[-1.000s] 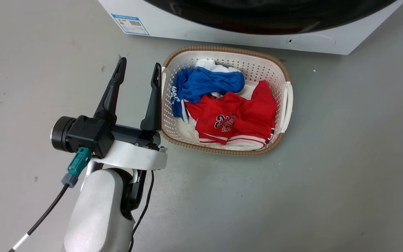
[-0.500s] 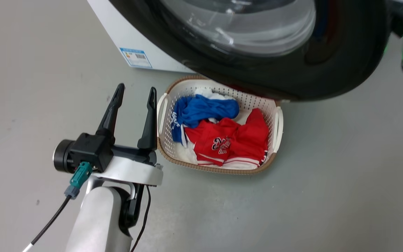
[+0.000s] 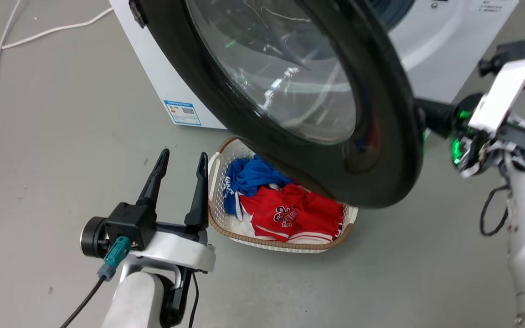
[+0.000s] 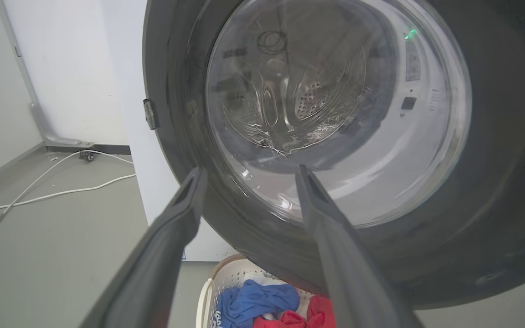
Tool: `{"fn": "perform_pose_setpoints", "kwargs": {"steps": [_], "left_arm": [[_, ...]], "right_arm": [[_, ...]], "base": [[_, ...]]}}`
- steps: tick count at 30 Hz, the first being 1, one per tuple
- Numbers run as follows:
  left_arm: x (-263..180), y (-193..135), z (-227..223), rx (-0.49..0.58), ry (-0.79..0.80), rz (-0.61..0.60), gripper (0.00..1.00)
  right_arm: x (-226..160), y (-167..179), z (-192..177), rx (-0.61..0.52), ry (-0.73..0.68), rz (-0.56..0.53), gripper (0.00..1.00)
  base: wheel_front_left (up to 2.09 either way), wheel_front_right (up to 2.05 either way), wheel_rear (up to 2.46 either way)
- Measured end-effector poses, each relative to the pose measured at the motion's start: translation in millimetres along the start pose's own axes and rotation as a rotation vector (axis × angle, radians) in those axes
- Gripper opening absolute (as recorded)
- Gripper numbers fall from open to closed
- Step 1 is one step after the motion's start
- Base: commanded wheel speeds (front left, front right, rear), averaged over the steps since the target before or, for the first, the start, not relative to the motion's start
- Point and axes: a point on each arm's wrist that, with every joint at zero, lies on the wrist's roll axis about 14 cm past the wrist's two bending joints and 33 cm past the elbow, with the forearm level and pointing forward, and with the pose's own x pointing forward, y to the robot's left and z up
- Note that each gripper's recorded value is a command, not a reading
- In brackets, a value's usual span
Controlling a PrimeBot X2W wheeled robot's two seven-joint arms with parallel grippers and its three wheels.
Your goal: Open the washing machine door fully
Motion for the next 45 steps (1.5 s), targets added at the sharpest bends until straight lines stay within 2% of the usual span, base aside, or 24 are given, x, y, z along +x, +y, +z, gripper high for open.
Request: {"fn": "perform_pose_setpoints", "kwargs": {"steps": [1,2,16,20,24,28,33,36,42,43,44,45], "left_arm": [[-1.6,-0.2,0.3,0.000,0.001,0.000,1.00],[-5.5,-1.4,1.1,0.001,0.002,-0.002,1.00],[-15.2,-11.2,-1.7,-0.007,0.018,-0.028,1.00],[-20.8,-14.5,-2.9,-0.014,0.025,-0.034,1.00],[-24.2,-16.7,-0.8,-0.019,0.022,-0.038,1.00],[-30.4,-19.0,-0.6,-0.017,0.024,-0.043,1.00],[-36.6,-20.6,1.7,-0.018,0.021,-0.049,1.00],[-39.2,-19.8,3.1,-0.012,0.018,-0.049,1.00],[-46.5,-19.2,3.9,-0.009,0.018,-0.051,1.00],[-47.2,-18.4,4.5,-0.008,0.017,-0.050,1.00],[-48.4,-18.1,5.0,-0.006,0.016,-0.050,1.00],[-49.5,-17.7,5.3,-0.005,0.016,-0.050,1.00]], "right_arm": [[1.2,1.3,-7.6,0.001,0.015,0.009,0.00],[4.5,5.5,-30.0,-0.005,0.066,0.028,0.00],[6.8,31.3,-107.1,-0.014,0.221,0.152,0.00],[12.0,38.9,-132.3,-0.007,0.241,0.177,0.00],[12.7,41.7,-140.8,-0.005,0.214,0.177,0.00],[9.3,43.4,-135.1,0.000,0.129,0.172,0.00],[-9.4,42.4,-96.3,0.009,-0.141,0.163,0.00],[-31.3,32.0,-76.1,0.012,-0.307,0.131,0.00],[-86.7,-2.5,-61.7,0.036,-0.565,0.035,0.00],[-95.3,-10.1,-63.2,0.028,-0.594,0.005,0.15],[-104.9,-17.3,-64.8,0.027,-0.627,-0.020,0.41],[-113.6,-23.7,-66.9,0.026,-0.653,-0.043,0.91]], "base": [[0.00,0.00,0.00],[0.00,0.00,0.00],[0.00,0.00,0.00],[0.00,0.00,0.00],[0.00,0.00,0.00],[0.00,0.00,0.00],[0.00,0.00,0.00],[0.00,0.00,0.00],[0.00,0.00,0.00],[0.00,0.00,0.00],[0.00,0.00,0.00],[0.00,0.00,0.00]]}}
